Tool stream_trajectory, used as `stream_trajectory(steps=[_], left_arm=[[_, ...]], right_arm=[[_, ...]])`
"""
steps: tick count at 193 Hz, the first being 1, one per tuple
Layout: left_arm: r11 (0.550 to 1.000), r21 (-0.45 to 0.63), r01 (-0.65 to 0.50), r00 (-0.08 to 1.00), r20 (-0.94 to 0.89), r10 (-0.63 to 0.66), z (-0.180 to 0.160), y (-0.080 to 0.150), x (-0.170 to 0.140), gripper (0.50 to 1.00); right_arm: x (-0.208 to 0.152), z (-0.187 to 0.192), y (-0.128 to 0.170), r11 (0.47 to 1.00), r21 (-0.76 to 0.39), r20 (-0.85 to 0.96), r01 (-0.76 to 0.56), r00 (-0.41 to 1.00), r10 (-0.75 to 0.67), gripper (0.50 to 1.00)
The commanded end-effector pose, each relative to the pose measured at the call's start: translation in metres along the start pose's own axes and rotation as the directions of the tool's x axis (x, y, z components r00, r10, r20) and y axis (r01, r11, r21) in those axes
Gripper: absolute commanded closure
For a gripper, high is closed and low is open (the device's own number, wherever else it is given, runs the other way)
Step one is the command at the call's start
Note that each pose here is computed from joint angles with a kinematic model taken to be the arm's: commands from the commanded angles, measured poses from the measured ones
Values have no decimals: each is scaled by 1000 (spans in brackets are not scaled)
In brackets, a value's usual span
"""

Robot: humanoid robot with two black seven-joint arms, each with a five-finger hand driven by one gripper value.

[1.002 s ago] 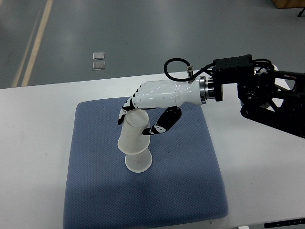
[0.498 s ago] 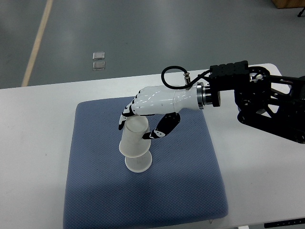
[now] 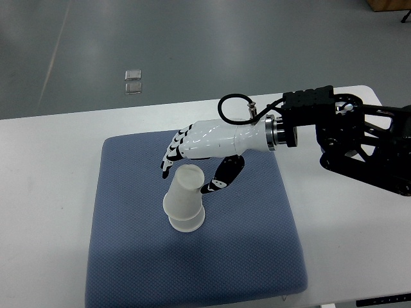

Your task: Stack paper cups

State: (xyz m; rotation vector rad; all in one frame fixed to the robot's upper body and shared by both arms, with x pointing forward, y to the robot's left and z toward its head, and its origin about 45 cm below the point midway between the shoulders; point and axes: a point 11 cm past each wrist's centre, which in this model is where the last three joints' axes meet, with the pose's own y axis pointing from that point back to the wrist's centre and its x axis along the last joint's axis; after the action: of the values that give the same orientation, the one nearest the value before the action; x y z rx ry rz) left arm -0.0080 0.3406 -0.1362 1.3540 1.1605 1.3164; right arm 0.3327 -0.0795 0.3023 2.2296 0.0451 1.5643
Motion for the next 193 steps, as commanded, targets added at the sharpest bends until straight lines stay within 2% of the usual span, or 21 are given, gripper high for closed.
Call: stream_trajectory(steps=[1, 48, 81, 92, 105, 126, 134, 146, 157, 177, 193], left_arm=[[1000, 0, 0, 1000, 0, 0, 0, 0, 0, 500], [1000, 0, 0, 1000, 0, 0, 0, 0, 0, 500], [1000, 0, 0, 1000, 0, 0, 0, 0, 0, 500], [1000, 0, 0, 1000, 0, 0, 0, 0, 0, 500], [1000, 0, -2, 1000, 1, 2, 0, 0, 0, 500], [1000, 0, 0, 1000, 1, 0, 0, 0, 0, 500], [1000, 0, 0, 1000, 0, 0, 0, 0, 0, 500], [1000, 0, 0, 1000, 0, 0, 0, 0, 0, 500], [1000, 0, 0, 1000, 0, 0, 0, 0, 0, 500], [1000, 0, -1, 1000, 0, 1, 0, 0, 0, 500], [1000, 0, 0, 1000, 0, 0, 0, 0, 0, 500]], right_arm=[[0, 1, 1, 1000, -1, 1, 1, 1000, -1, 646], [6, 11, 10, 999, -31, 27, -38, 999, 39, 646], [12, 52, 27, 961, -162, 244, -224, 934, 259, 648], [11, 71, 38, 925, -244, 343, -292, 866, 364, 648], [16, 93, 53, 855, -351, 455, -382, 729, 512, 650], [11, 117, 58, 762, -489, 575, -424, 501, 647, 652], [8, 125, 61, 729, -532, 585, -430, 437, 684, 652], [-3, 143, 69, 651, -629, 573, -424, 312, 758, 652], [-11, 152, 72, 604, -679, 552, -417, 253, 795, 652], [-26, 161, 69, 543, -739, 537, -399, 138, 832, 650], [-35, 165, 68, 515, -773, 534, -369, 58, 843, 650]])
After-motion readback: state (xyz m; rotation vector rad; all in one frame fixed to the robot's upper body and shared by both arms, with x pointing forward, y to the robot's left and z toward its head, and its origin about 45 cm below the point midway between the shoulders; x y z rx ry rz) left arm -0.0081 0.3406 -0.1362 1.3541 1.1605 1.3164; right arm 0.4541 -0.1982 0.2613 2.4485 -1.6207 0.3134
